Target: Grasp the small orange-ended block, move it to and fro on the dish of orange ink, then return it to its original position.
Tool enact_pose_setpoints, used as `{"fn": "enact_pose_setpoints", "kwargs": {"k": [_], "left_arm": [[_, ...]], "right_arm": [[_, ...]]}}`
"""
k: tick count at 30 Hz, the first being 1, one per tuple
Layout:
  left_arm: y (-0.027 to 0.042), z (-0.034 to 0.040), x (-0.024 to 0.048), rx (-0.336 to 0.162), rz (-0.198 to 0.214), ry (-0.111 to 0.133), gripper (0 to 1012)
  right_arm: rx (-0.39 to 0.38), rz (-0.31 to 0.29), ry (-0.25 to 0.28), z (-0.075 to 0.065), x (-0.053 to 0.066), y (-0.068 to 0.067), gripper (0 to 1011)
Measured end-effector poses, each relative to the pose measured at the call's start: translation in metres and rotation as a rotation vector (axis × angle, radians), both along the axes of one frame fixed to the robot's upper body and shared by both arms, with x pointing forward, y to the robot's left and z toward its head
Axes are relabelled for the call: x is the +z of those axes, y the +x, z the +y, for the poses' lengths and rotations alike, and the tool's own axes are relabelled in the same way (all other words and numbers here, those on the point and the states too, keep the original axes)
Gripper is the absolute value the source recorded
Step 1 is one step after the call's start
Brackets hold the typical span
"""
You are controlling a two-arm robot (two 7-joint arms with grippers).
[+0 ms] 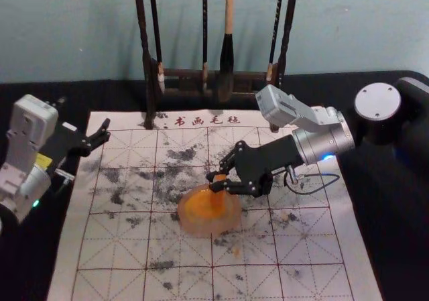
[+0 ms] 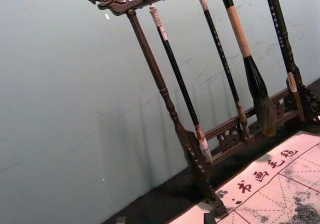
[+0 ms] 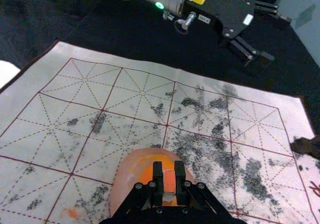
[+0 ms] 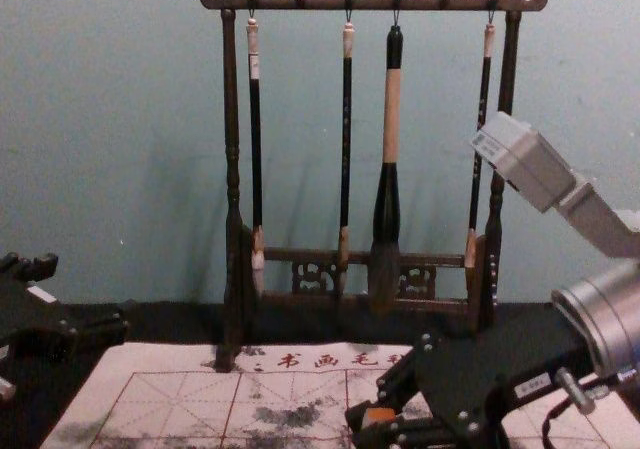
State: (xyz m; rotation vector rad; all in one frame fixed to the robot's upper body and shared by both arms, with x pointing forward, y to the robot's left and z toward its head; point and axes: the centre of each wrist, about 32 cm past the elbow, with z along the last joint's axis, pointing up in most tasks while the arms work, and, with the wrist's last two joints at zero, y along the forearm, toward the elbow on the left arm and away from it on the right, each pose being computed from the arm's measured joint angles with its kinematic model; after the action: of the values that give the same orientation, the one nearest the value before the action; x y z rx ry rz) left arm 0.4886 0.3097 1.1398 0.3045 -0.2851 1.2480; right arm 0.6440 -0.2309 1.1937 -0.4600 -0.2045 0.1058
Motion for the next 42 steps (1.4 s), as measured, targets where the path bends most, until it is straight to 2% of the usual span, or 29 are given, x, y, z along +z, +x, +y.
{"fn": "enact_pose_setpoints", "kwargs": {"k": [17, 24, 42], "left_arm": [[0.0000, 0.0000, 0.0000, 0.000, 0.000, 0.000, 1001], [0.0000, 0.0000, 0.0000, 0.000, 0.000, 0.000, 1001], [0.0000, 0.0000, 0.0000, 0.000, 0.000, 0.000, 1001]], "right_arm": [[0.029, 0.016, 0.000, 0.001, -0.002, -0.008, 134], [0.049, 0.023, 0.004, 0.006, -0.004, -0.009, 134], [0.078, 0.020, 0.023, 0.024, -0.007, -0.001, 134]]}}
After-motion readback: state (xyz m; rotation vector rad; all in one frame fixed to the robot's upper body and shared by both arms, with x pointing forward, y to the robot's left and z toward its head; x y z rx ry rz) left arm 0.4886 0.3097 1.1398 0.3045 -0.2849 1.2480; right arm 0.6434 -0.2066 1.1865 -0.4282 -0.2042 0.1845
